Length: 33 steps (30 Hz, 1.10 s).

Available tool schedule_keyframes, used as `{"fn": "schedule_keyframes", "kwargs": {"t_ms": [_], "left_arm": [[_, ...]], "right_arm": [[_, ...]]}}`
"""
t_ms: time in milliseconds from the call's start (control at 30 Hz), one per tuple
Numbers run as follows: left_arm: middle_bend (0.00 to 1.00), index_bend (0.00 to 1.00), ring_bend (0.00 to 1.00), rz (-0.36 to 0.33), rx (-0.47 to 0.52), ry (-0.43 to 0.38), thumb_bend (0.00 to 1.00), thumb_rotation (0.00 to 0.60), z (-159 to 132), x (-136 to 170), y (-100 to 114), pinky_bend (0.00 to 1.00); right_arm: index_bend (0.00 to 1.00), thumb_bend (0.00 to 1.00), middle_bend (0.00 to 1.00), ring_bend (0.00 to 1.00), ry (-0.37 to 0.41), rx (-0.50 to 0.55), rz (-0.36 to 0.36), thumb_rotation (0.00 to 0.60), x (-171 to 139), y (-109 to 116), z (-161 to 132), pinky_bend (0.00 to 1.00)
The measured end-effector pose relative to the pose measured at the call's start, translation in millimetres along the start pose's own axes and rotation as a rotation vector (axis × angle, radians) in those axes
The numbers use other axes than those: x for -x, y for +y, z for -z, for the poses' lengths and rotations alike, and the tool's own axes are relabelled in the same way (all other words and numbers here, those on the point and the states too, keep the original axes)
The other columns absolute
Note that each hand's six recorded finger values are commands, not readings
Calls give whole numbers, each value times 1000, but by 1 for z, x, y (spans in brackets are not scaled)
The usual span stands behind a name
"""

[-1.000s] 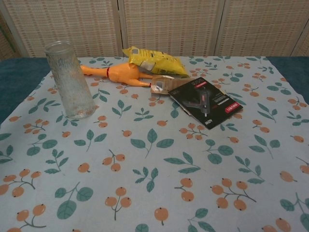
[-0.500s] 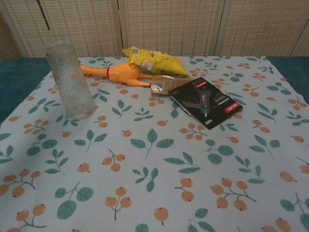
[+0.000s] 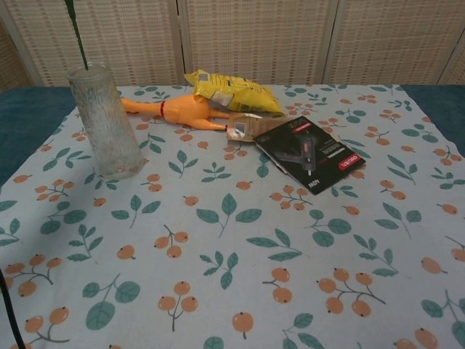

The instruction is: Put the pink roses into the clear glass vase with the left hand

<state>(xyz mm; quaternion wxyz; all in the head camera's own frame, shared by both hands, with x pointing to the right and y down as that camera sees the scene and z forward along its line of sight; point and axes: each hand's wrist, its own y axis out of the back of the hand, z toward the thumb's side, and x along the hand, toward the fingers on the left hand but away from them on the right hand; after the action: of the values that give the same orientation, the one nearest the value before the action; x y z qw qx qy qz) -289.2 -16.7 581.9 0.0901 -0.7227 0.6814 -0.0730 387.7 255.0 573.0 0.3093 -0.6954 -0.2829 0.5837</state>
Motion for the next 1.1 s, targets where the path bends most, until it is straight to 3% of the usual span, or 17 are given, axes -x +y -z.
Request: {"fn": "schedule_keyframes", "kwargs": {"t_ms": [167,300,367,433,500,533,633,700,1100], "left_arm": [[777,765,399,8,-38,18,529,600,16,7,0,116],[705,652,376,25,-75,44,489,600,36,19,1,162],[622,515,332,38,-86,60,472,600,48,27,0,161],[458,290,266,57,-86,77,467,600,58,35,-2,157],[231,46,159,85,-86,88,451,600,66,42,-6,138],[179,13,126,100,-79,94,444,600,69,46,-8,129],[38,0,26,115,-45,101,419,600,74,50,-13,97],[0,0,0,131,-33,105,403,600,77,54,-15,74],[0,0,0,278,-88,171,366,600,98,95,-22,44]], "right_arm": [[0,187,0,0,3,-1,6,482,-1,1,-1,0],[0,186,0,0,8,1,7,483,-2,1,-2,0],[0,186,0,0,12,5,9,483,-2,1,-3,0],[0,185,0,0,16,8,14,483,-2,2,-3,0],[0,185,0,0,17,10,19,482,-3,3,-3,0],[0,186,0,0,16,10,22,482,-3,4,-2,0],[0,186,0,0,19,12,26,481,-4,4,-2,0],[0,186,0,0,19,12,26,483,-5,5,-2,0],[0,186,0,0,21,15,30,481,-7,7,-2,0]]}}
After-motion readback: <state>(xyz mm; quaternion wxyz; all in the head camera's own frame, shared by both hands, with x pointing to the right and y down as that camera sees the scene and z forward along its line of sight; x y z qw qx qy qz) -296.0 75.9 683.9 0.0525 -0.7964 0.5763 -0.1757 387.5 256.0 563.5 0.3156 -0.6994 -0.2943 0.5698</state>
